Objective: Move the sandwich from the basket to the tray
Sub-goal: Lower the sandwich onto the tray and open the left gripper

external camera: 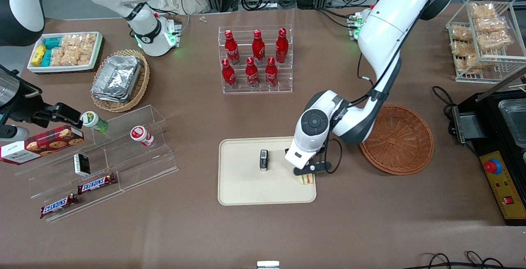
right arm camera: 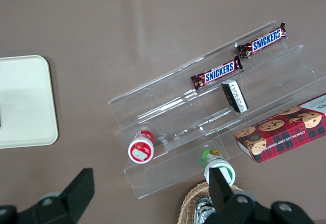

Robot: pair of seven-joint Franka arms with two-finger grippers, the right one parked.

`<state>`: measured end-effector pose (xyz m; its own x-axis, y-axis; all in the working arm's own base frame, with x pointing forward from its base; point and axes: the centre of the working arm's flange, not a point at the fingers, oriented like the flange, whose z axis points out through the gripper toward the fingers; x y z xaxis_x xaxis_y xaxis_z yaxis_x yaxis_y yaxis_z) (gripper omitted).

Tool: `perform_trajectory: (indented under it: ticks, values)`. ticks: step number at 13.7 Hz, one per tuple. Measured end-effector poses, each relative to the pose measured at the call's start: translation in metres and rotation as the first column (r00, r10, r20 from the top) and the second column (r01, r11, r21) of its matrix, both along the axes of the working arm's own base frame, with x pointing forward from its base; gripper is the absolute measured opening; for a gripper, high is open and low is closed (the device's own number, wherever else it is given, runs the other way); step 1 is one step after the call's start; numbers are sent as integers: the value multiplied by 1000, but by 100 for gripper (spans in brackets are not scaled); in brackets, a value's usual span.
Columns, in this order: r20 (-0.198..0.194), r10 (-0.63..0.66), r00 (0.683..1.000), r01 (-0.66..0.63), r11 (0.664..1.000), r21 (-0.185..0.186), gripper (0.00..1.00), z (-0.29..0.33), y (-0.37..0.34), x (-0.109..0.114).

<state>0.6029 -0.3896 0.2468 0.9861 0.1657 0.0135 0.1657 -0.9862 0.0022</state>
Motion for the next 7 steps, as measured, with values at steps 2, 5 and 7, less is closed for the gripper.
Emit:
perform_trajectory:
  ticks: [2, 5, 7]
  values:
    - [2, 0, 1000, 0, 1000, -1, 99, 1, 0, 1]
    - [12, 4, 1000, -4, 1000, -8, 100, 6, 0, 4]
    - [33, 18, 999, -17, 1000, -19, 100, 18, 4, 13]
